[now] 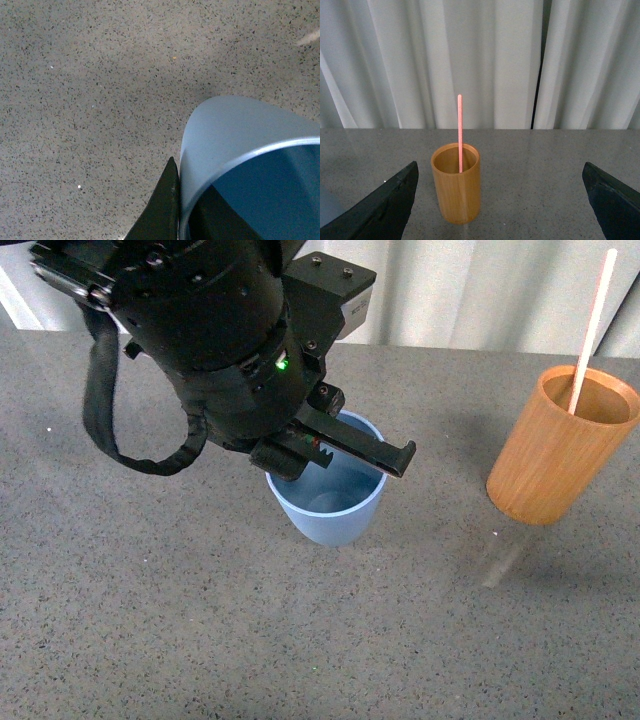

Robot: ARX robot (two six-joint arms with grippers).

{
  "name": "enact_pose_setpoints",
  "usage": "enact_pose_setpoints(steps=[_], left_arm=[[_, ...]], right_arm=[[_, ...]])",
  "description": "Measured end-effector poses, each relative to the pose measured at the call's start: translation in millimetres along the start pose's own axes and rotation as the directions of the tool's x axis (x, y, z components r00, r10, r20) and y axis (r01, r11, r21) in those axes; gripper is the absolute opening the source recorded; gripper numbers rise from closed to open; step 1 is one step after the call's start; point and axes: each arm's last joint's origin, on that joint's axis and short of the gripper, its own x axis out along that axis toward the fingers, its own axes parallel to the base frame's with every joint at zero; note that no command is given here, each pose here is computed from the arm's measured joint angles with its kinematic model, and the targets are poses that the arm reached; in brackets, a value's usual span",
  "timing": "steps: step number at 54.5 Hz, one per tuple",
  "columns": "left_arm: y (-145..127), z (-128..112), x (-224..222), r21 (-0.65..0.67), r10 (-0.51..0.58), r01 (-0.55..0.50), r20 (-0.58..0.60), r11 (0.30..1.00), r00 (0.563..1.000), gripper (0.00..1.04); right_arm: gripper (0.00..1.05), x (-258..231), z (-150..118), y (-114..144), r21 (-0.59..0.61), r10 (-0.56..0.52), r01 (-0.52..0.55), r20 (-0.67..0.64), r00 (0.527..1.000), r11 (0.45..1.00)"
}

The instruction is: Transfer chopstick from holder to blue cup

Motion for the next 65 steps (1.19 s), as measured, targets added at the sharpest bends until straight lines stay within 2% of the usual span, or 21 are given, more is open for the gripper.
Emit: enact_pose_setpoints(steps=[11, 30, 47, 60, 65], left_arm=[[-9.9, -3.0, 24.2, 0.012, 0.009, -0.009, -0.049, 1.000, 0.999, 0.03], [-18.0, 5.4, 28.7, 0.011, 0.002, -0.002, -0.030, 1.000, 1.000, 0.04], [-11.1, 10.7, 26.6, -0.012, 0.020, -0.020, -0.018, 1.000, 1.000, 0.65], [3.4, 15.6, 16.7, -0.045, 0.032, -0.031, 0.010, 0.999, 0.999, 0.98], [14.7, 19.6, 3.9, -0.073, 0.044, -0.041, 0.052, 0.996, 0.998, 0.98]], right_arm=[[0.95, 0.0, 0.0, 0.0, 0.000, 0.000, 0.000, 0.000, 1.000, 1.000], [0.95, 0.0, 0.0, 0.0, 0.000, 0.000, 0.000, 0.000, 1.000, 1.000], [0.95, 0.0, 0.0, 0.0, 0.000, 0.000, 0.000, 0.000, 1.000, 1.000], [0.95, 0.0, 0.0, 0.0, 0.000, 0.000, 0.000, 0.000, 1.000, 1.000], [0.95, 0.0, 0.0, 0.0, 0.000, 0.000, 0.000, 0.000, 1.000, 1.000]])
